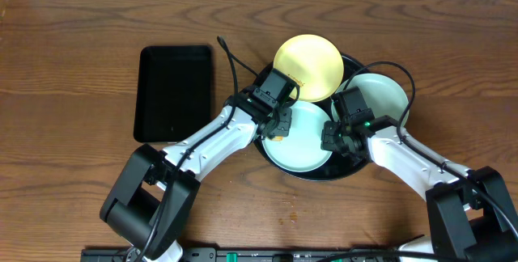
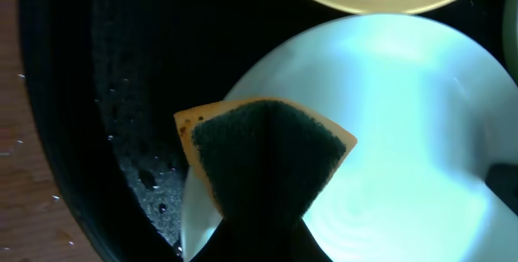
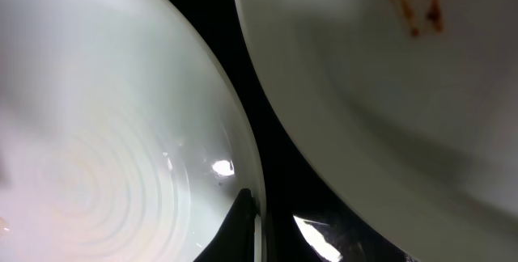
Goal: Clean dirty plates on tray and stack at the side
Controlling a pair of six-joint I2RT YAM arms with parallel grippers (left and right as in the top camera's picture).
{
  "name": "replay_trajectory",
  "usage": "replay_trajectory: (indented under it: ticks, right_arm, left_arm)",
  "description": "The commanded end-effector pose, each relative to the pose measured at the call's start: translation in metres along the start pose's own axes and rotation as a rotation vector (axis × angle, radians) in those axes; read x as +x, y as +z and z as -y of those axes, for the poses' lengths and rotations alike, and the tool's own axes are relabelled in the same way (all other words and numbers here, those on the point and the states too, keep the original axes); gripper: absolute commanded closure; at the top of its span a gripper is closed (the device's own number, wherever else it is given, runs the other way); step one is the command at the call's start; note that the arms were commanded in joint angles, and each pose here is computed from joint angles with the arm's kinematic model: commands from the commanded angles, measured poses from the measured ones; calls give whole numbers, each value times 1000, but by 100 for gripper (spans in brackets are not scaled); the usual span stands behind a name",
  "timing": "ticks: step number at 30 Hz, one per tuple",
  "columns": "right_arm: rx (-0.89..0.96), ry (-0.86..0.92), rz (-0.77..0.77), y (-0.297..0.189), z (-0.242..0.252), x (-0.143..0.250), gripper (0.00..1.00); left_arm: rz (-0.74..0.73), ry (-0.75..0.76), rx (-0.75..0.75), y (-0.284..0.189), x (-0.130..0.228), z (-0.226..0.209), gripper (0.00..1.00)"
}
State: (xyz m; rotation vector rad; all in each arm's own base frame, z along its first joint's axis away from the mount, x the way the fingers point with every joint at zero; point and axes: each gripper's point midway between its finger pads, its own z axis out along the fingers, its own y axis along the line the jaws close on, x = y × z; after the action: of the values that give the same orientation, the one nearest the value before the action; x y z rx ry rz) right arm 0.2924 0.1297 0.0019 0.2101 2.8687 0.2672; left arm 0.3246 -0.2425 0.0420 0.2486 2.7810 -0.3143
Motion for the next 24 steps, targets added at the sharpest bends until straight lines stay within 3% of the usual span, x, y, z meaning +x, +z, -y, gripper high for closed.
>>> replay_trajectory:
  ticks: [1,17,24]
  right_arm:
    - [21,-7,-56,10,7,16,99]
    - [21,-7,-57,10,7,16,99]
    - [20,-7,-55,10,7,16,99]
  left_arm:
    - [-10,-3,-40,10,9,-7,93]
    - [-109,-18,-85,53,36,-15,92]
    - [-277,-33,64,78,75,11,92]
